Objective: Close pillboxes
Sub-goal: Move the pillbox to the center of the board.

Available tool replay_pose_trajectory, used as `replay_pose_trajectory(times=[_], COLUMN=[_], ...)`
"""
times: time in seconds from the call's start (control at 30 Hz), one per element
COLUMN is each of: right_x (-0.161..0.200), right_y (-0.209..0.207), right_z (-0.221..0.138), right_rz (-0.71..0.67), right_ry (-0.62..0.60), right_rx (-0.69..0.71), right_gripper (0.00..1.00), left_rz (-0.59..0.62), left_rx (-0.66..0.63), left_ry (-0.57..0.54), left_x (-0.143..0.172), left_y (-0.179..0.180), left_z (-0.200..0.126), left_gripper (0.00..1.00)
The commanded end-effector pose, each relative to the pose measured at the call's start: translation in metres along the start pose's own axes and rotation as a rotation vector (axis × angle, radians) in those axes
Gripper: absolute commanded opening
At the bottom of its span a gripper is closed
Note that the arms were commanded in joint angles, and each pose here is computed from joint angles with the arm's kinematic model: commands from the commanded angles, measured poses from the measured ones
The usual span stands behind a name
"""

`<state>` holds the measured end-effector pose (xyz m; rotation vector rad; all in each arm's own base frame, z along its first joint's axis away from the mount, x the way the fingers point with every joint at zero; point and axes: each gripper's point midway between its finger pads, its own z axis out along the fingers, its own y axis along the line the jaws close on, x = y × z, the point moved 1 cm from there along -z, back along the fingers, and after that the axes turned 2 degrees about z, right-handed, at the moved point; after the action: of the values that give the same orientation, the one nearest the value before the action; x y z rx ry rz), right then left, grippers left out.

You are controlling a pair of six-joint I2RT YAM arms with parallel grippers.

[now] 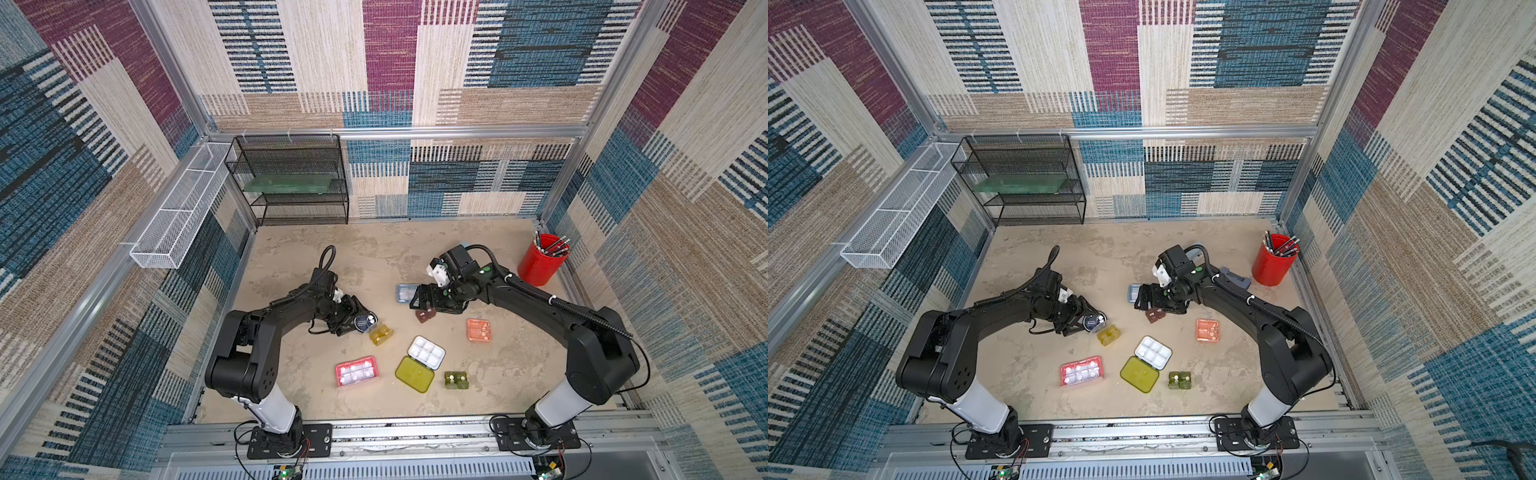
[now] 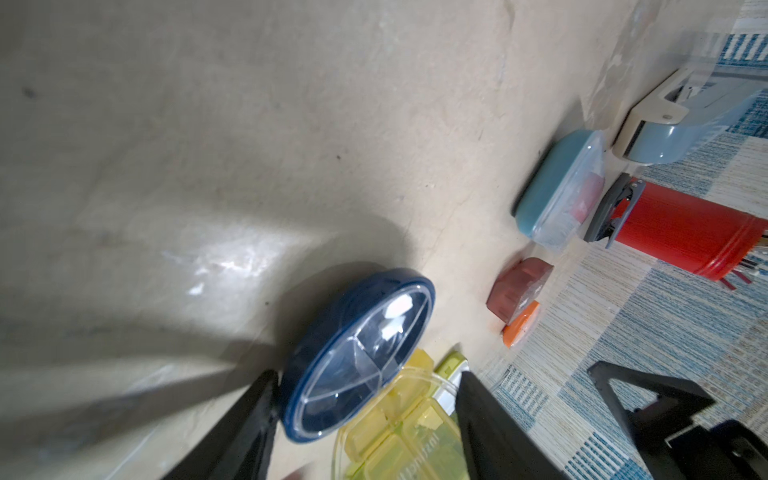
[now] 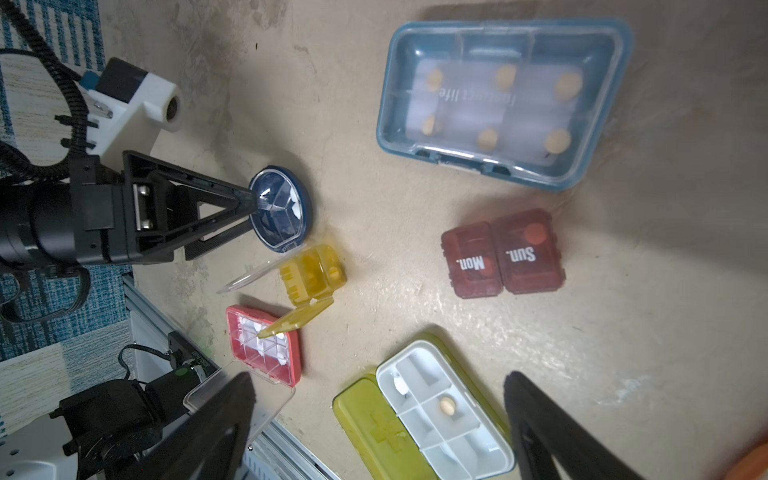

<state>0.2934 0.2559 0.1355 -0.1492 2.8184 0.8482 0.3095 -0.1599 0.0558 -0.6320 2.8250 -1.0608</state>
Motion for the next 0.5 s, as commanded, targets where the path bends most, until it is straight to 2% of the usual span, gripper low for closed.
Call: replay_pose_trajectory(times=[0.0,0.47], right_x=[-0.008,-0.013], right_y=[0.008,0.035], right_z=[-0.001,0.006], right_rz=[-0.01,-0.07], right_ry=[-0.033,-0.015], right_rx=[-0.012,-0.041], right_gripper=[0.95,0.95], left_rz=[0.032,0.07], left_rx=[0.005,-0.008], left_ry=[0.004,-0.009], left_x=[0.004,0.011], left_y=[-0.005,-0.003], left_z=[-0.008,-0.019], left_gripper=[0.71,0.71])
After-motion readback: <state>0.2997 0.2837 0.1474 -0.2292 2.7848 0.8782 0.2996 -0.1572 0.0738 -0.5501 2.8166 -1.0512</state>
